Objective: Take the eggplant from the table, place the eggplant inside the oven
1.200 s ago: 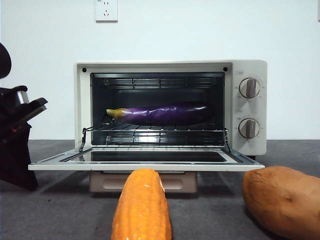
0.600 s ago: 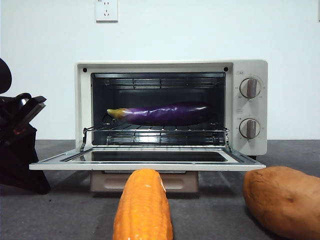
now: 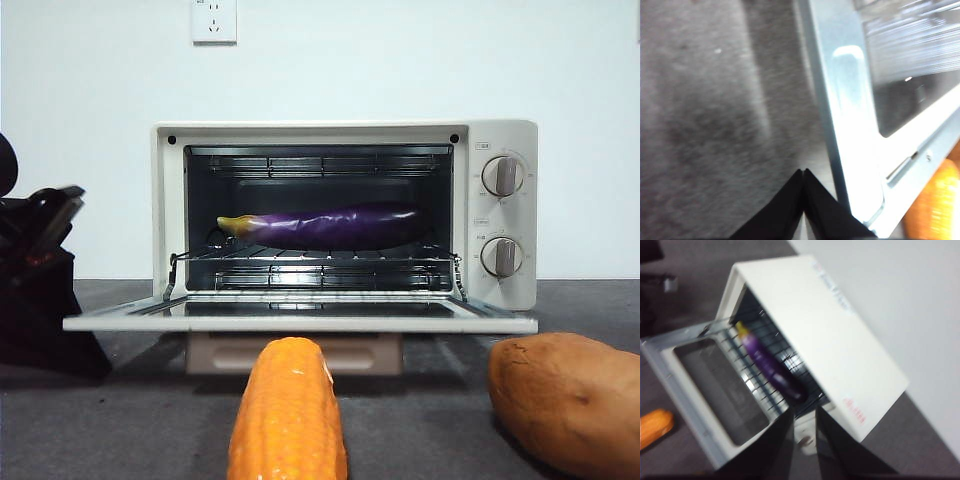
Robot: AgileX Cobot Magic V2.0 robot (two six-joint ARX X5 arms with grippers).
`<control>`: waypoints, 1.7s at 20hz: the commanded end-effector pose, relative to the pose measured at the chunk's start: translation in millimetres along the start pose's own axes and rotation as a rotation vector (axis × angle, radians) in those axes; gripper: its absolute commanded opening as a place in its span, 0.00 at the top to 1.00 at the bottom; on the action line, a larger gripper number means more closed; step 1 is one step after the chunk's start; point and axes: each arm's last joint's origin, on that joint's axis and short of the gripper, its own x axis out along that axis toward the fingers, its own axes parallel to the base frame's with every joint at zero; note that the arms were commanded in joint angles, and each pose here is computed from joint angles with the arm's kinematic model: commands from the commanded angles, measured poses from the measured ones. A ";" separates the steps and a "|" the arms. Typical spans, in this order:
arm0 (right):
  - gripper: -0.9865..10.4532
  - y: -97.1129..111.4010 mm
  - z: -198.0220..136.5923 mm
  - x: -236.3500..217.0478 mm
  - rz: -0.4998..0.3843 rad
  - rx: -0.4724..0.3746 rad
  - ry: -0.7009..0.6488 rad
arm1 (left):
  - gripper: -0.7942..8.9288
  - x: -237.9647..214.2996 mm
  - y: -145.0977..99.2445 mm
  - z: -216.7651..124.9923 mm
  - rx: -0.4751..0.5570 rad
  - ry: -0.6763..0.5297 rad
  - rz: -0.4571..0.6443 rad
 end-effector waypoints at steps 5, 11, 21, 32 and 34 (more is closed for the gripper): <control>0.86 3.3 -8.2 -2.9 0.051 0.075 0.093 | 0.91 -8.5 -1.0 15.1 0.042 -0.044 -0.179; 0.86 6.3 -15.3 -3.9 0.122 0.112 0.162 | 0.91 -28.8 -2.3 38.1 0.052 -0.116 -0.281; 0.86 10.5 -14.8 -2.3 0.226 0.137 0.160 | 0.91 -93.2 -42.0 123.1 0.191 -0.326 -0.277; 0.91 37.3 -48.4 69.1 0.156 0.018 0.263 | 0.91 -138.7 -111.7 106.8 0.330 -0.374 0.085; 0.91 35.4 -61.6 89.0 0.102 0.050 0.293 | 0.91 -143.5 -125.3 93.7 0.372 -0.360 0.192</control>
